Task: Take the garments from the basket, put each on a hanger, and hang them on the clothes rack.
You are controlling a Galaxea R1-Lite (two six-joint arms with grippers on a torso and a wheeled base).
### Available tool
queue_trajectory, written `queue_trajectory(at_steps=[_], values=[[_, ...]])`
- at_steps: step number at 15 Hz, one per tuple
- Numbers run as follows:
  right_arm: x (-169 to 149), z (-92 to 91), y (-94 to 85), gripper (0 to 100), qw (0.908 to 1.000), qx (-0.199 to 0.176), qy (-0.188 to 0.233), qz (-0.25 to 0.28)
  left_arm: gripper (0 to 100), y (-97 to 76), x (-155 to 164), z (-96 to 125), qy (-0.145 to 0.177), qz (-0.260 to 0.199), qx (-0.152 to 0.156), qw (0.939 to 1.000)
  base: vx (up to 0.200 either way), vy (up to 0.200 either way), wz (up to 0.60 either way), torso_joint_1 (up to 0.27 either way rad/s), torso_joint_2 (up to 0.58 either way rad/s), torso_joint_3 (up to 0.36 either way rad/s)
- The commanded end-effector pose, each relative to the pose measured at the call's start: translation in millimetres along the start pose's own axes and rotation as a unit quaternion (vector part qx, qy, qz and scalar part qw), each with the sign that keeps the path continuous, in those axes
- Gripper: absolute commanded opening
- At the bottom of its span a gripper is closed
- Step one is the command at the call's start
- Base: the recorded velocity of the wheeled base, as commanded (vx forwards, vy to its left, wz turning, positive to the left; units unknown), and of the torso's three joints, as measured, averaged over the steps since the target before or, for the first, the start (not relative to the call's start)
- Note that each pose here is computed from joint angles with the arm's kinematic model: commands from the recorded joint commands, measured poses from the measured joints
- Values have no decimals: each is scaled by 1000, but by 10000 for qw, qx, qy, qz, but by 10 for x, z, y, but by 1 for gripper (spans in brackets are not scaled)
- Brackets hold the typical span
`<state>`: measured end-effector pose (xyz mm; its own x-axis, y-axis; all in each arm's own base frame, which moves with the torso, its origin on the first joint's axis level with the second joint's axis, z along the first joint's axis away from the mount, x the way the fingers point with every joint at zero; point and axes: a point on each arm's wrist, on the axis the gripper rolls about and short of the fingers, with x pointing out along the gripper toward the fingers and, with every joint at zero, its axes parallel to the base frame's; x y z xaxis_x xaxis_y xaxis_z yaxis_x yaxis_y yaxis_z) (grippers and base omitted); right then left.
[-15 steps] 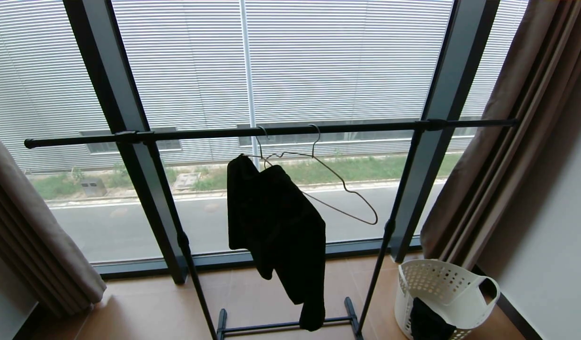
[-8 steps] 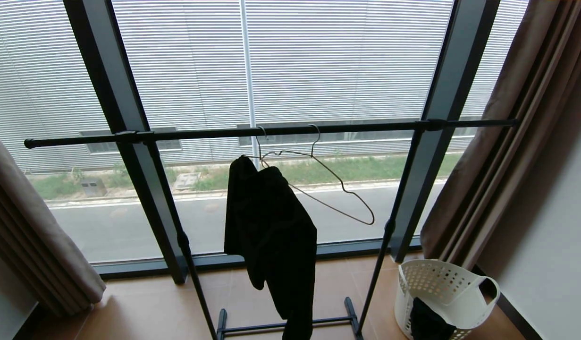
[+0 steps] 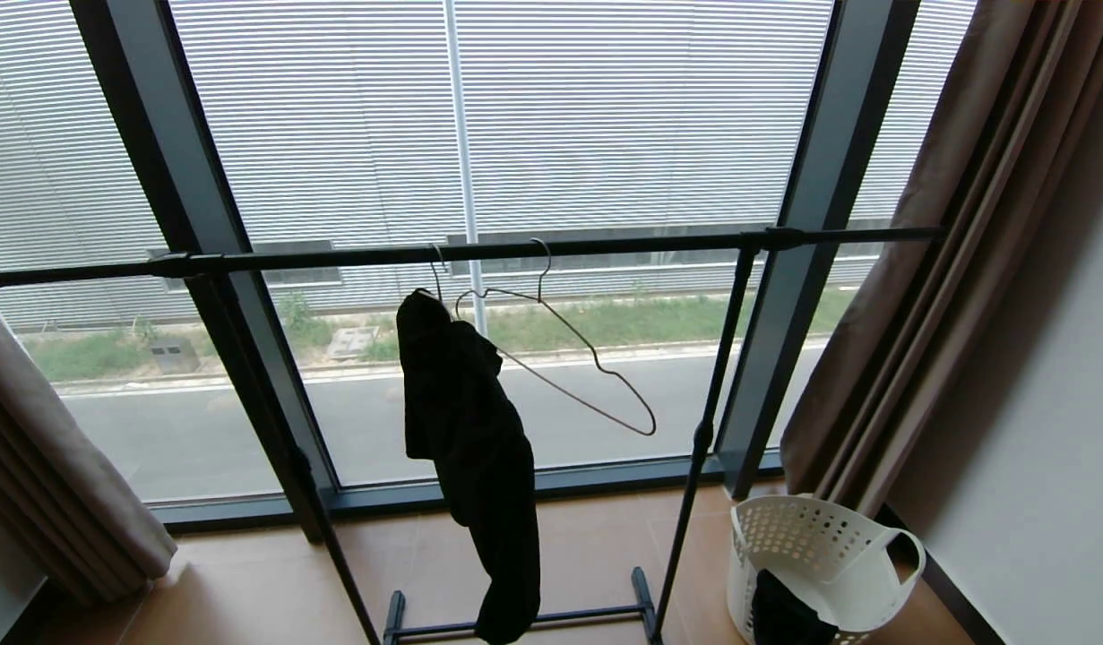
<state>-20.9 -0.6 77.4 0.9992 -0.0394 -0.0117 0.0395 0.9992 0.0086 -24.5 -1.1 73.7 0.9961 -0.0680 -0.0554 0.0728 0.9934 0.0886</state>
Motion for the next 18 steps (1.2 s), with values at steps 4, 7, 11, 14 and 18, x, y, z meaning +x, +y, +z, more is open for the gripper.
queue_trajectory(at_steps=[4, 7, 11, 14, 18], values=[[-18, -5, -2, 100, 9999, 5, -119, 37, 100, 0, 1, -1, 13, -6, 7, 10000, 0, -200, 0, 2, 1, 5], [-18, -5, -2, 100, 9999, 5, -119, 37, 100, 1, 2, -4, 16, 25, 6, 10000, 0, -67, 0, -33, 75, 47], [-18, -5, -2, 100, 9999, 5, -119, 37, 100, 0, 2, -4, 15, 9, 37, 10000, 0, 0, 0, -135, 336, 188], [-18, -5, -2, 100, 9999, 5, -119, 37, 100, 0, 2, -4, 15, 9, 29, 10000, 0, 0, 0, -149, 364, 206], [-18, -5, -2, 100, 9999, 5, -119, 37, 100, 0, 2, -4, 14, 2, 22, 10000, 0, 0, 0, -154, 386, 232]])
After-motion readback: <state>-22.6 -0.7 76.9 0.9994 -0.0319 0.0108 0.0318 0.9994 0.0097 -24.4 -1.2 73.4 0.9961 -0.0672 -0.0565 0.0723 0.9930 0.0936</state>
